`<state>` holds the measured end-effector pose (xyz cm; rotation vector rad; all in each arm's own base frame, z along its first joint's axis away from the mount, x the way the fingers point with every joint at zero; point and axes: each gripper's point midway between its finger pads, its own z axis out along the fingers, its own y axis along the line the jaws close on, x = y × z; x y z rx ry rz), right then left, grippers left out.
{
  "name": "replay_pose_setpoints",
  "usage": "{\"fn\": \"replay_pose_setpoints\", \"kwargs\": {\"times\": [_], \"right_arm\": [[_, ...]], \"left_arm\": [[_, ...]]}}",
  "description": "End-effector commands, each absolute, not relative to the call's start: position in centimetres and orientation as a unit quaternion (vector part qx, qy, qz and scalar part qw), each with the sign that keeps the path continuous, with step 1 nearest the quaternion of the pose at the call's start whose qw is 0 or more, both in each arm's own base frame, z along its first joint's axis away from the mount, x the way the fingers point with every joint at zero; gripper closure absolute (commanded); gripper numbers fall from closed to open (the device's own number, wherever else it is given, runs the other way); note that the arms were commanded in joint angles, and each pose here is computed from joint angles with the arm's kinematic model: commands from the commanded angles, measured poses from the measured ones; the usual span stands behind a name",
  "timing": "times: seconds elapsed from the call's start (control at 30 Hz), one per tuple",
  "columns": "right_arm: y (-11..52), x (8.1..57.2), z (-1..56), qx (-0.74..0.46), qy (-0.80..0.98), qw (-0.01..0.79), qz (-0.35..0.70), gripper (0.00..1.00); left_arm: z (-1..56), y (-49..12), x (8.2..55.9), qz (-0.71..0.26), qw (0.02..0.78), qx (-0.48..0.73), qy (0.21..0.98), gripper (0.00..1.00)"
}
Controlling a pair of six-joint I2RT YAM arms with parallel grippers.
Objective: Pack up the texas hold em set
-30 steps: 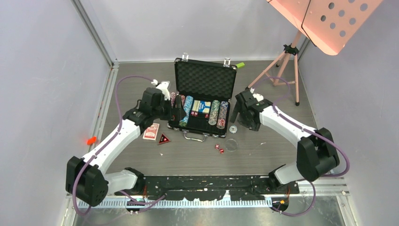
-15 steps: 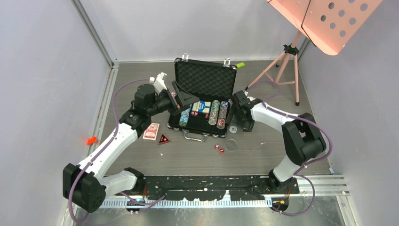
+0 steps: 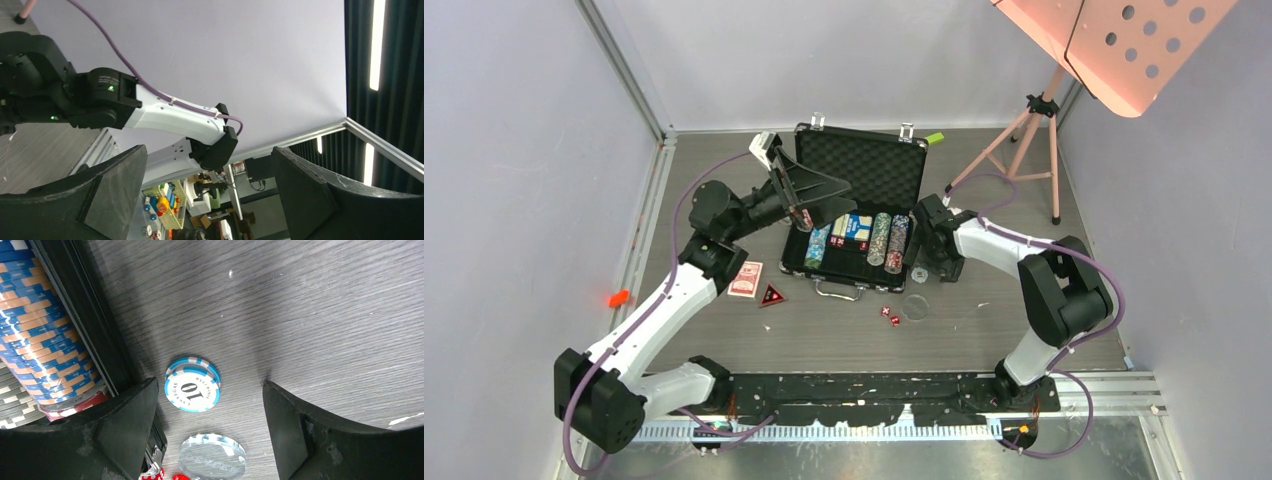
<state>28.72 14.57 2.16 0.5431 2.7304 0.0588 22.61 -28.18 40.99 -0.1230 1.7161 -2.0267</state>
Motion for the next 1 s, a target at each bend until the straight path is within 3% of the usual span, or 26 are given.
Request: {"fn": "replay_pose_setpoints", "kwargs": {"times": [0.0,0.13,0.4,0.97], "right_arm": [[15.5,29.5,2.9,0.196,0.962,0.189,0.034,0.17],[15.5,29.7,3.5,0.194,0.96,0.197,0.036,0.17],[16.1,29.7,4.5,0.185,0.96,0.205,0.049,0.16],[16.0,28.5,3.3,0.164,0.967,0.191,0.028,0.2]], "left_arm": [[42.7,-28.0,21.6,-0.758,0.238,-0.018,0.607,0.01],[41.7,-28.5,22.9,-0.735,0.264,-0.001,0.625,0.01],[34.2,-28.2,23.5,-0.624,0.279,0.029,0.73,0.01],[26.3,-23.5,25.3,-0.437,0.354,0.065,0.825,0.02]]}}
